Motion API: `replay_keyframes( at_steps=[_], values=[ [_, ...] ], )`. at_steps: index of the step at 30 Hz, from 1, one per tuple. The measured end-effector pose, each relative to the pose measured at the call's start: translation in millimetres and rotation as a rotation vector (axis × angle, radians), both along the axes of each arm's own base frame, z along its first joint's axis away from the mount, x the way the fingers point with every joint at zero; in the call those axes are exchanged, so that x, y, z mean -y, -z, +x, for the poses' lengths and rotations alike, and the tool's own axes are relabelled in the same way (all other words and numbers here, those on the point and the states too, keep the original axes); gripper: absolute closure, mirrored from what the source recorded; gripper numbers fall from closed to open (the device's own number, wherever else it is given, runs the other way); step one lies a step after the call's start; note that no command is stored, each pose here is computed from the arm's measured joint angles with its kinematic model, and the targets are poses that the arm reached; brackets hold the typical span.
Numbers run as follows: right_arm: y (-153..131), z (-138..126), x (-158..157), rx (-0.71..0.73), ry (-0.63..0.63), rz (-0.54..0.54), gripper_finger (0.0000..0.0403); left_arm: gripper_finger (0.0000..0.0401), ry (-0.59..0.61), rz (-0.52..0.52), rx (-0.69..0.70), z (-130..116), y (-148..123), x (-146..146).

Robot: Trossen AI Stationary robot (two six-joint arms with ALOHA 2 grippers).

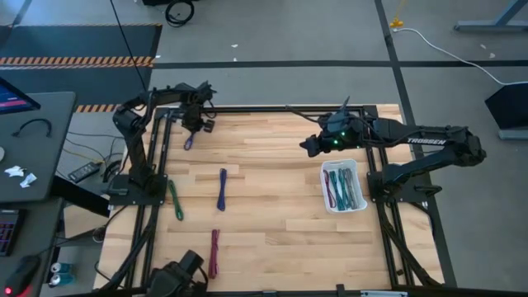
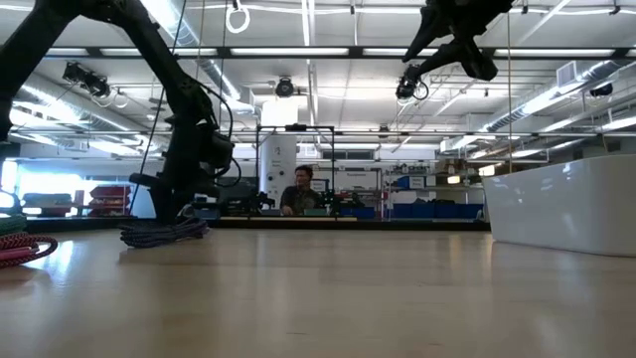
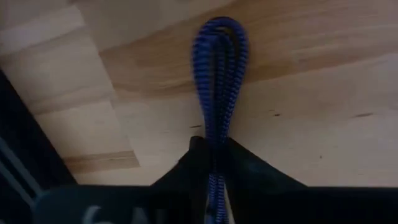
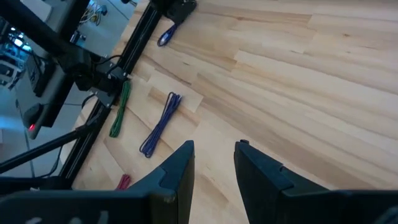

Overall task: Pick and place USB-C Cables
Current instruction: Put the top violet charging cable into the white bin

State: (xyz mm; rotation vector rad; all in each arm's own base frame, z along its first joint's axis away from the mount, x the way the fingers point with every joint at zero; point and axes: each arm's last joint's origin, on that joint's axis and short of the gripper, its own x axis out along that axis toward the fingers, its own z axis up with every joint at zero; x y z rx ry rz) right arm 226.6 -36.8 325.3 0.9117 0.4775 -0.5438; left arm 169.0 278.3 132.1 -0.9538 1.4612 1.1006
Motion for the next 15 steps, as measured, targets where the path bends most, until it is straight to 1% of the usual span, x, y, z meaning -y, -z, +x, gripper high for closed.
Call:
replay_keyframes(
  at_steps=[2,3,7,11,15],
  values=[
    [0,0,-2,0.0,-0.007,-0.001,0.0284,0.0381,0.053,-0.001,0.006,4,-2,3],
    [0,0,-3,-0.001,-0.011,-0.001,0.0284,0.0387,0.07,-0.008,0.02,5,-4,5],
    [2,-1,-4,-0.026,-0.015,-0.008,0.0285,0.0384,0.136,-0.016,0.152,17,-22,16],
    [2,-1,-4,-0.03,-0.001,0.009,0.0288,0.0387,0.227,0.005,0.376,35,-54,33],
    [3,-1,-4,-0.048,-0.045,-0.045,0.0288,0.0387,0.331,0.034,0.681,58,-90,54]
  ],
)
